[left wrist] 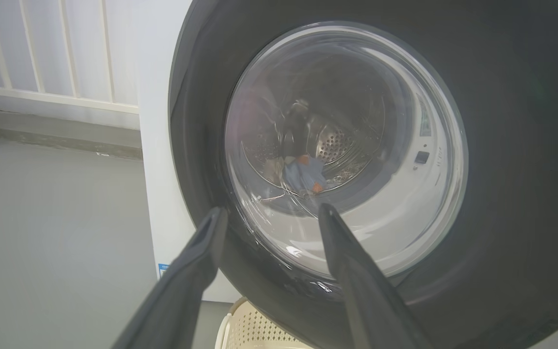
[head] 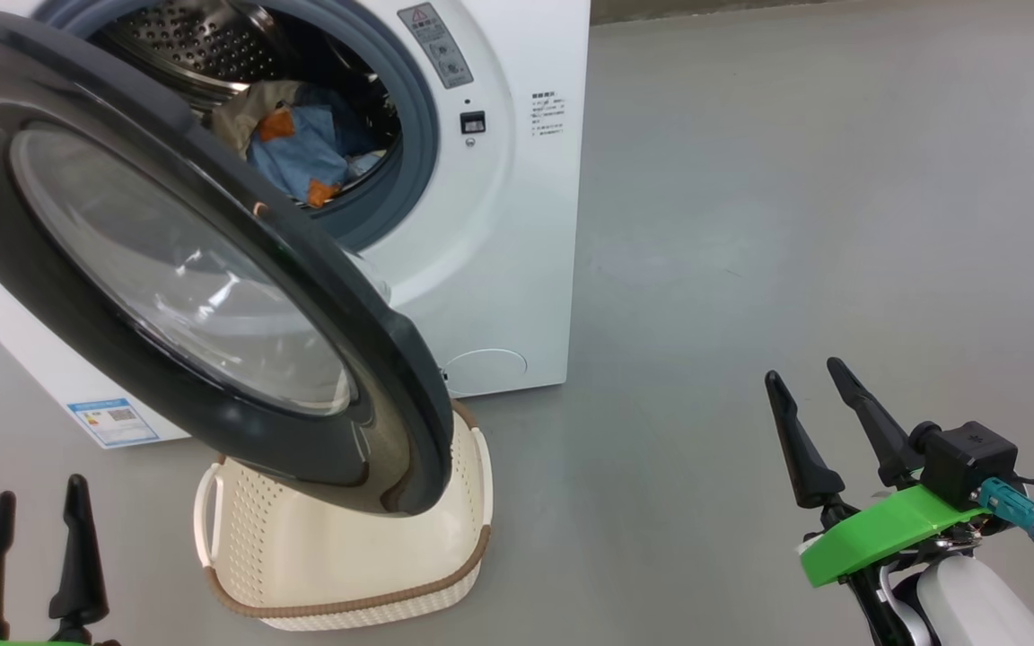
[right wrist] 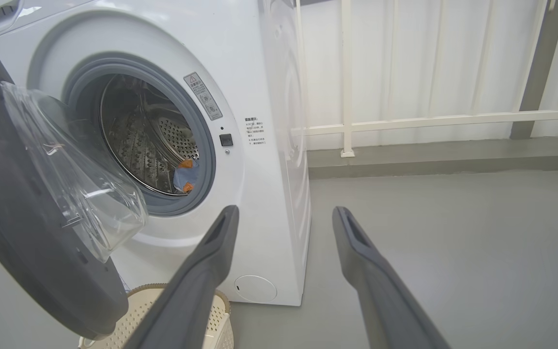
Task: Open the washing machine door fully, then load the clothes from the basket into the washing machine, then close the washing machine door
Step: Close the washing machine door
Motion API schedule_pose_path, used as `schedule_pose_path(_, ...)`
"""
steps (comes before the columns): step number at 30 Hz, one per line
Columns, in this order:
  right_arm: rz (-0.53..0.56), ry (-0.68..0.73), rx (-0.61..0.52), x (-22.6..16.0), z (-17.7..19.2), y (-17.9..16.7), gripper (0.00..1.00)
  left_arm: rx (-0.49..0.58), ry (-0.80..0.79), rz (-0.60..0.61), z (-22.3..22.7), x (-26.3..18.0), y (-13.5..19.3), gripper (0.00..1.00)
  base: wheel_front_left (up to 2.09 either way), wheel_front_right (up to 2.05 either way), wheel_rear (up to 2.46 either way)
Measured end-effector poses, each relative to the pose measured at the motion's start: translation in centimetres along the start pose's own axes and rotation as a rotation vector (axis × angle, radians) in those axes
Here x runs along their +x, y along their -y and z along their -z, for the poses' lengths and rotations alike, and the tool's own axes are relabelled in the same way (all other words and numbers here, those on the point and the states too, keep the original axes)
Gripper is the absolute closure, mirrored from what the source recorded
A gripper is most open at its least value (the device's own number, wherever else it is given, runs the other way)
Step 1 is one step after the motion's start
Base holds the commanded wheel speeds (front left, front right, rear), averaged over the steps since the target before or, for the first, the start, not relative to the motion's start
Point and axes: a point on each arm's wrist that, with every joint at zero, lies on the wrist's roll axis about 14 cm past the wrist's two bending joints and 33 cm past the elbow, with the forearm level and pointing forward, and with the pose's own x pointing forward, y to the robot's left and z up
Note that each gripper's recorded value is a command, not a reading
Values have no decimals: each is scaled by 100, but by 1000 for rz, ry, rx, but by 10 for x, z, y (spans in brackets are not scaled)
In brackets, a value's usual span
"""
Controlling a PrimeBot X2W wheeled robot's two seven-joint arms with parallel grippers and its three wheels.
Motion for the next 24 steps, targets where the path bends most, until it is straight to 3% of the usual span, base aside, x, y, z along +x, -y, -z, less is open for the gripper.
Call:
schedule_pose_path(23,-21,-10,-2,5,3,-5,0,-9,10,-30,4,-7,-1,0,0,0,0)
schedule_pose_path(24,-24,-8,-2,5,3,-6,13,-10,10,-31,4,-7,-2,0,0,0,0)
